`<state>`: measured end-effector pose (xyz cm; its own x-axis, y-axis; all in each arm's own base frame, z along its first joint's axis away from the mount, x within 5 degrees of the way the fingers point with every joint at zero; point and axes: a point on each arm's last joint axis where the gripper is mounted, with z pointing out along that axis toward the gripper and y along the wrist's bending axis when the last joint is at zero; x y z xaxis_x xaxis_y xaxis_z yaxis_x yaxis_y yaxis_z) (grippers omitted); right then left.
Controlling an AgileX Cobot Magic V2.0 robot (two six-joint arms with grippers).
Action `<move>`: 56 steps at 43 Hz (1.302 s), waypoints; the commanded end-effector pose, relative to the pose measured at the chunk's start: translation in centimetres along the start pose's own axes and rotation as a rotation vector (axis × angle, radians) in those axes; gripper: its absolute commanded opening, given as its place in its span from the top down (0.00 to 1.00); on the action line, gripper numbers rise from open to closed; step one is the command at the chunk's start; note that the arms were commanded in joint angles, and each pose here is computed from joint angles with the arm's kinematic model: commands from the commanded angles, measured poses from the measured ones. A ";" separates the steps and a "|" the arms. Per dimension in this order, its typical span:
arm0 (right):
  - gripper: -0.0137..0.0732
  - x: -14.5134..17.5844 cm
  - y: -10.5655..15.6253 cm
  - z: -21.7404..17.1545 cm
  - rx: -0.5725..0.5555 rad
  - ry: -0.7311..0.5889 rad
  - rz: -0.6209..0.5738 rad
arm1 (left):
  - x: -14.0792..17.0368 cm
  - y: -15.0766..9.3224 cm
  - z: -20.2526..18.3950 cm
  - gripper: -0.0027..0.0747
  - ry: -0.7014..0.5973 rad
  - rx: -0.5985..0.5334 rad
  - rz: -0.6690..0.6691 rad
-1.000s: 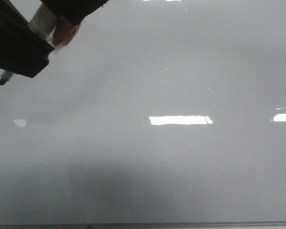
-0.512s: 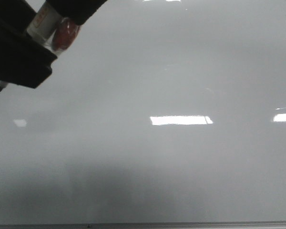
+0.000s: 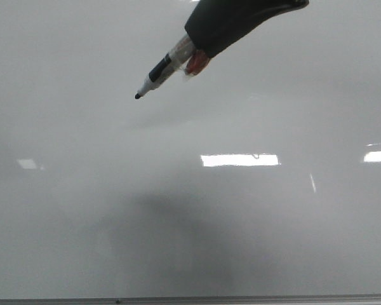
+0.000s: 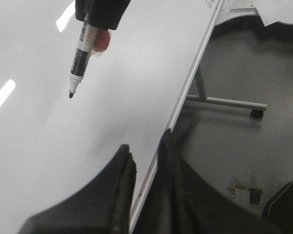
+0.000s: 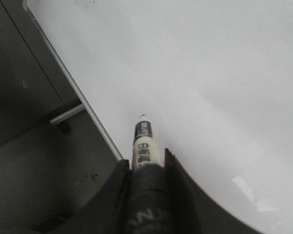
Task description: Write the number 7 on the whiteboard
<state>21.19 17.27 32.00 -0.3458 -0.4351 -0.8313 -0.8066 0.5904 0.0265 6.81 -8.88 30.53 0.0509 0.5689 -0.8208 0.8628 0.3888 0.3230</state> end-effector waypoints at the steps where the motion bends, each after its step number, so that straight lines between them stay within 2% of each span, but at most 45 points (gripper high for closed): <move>1: 0.91 -1.5 -0.3 -1.3 0.044 -0.108 0.026 | -0.5 -0.1 -1.1 0.99 -0.095 -0.024 -0.036; 11: 0.91 -1.5 -0.3 -1.3 0.044 -0.108 0.027 | -0.4 -0.4 -1.6 0.99 -0.113 -0.018 -0.047; 18: 0.91 -2.4 -0.8 -1.1 0.084 -0.171 0.067 | -0.4 -0.4 -1.6 0.99 -0.113 -0.018 -0.047; 33: 0.91 -6.6 -3.5 5.1 0.068 -0.154 0.071 | -0.4 -0.4 -1.6 0.99 -0.113 -0.018 -0.047; 44: 0.91 -6.1 -4.7 9.1 0.058 -0.099 0.103 | -0.4 -0.4 -1.6 0.99 -0.113 -0.018 -0.047; 56: 0.91 -6.1 -5.4 9.1 0.088 -0.112 0.111 | -0.4 -0.4 -1.6 0.99 -0.113 -0.018 -0.047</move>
<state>31.65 23.77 28.38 -0.4358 -0.3826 -0.8147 -0.7528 0.6511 0.0969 5.50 -7.91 30.00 0.0442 0.5395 -0.8409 0.8732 0.3881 0.2949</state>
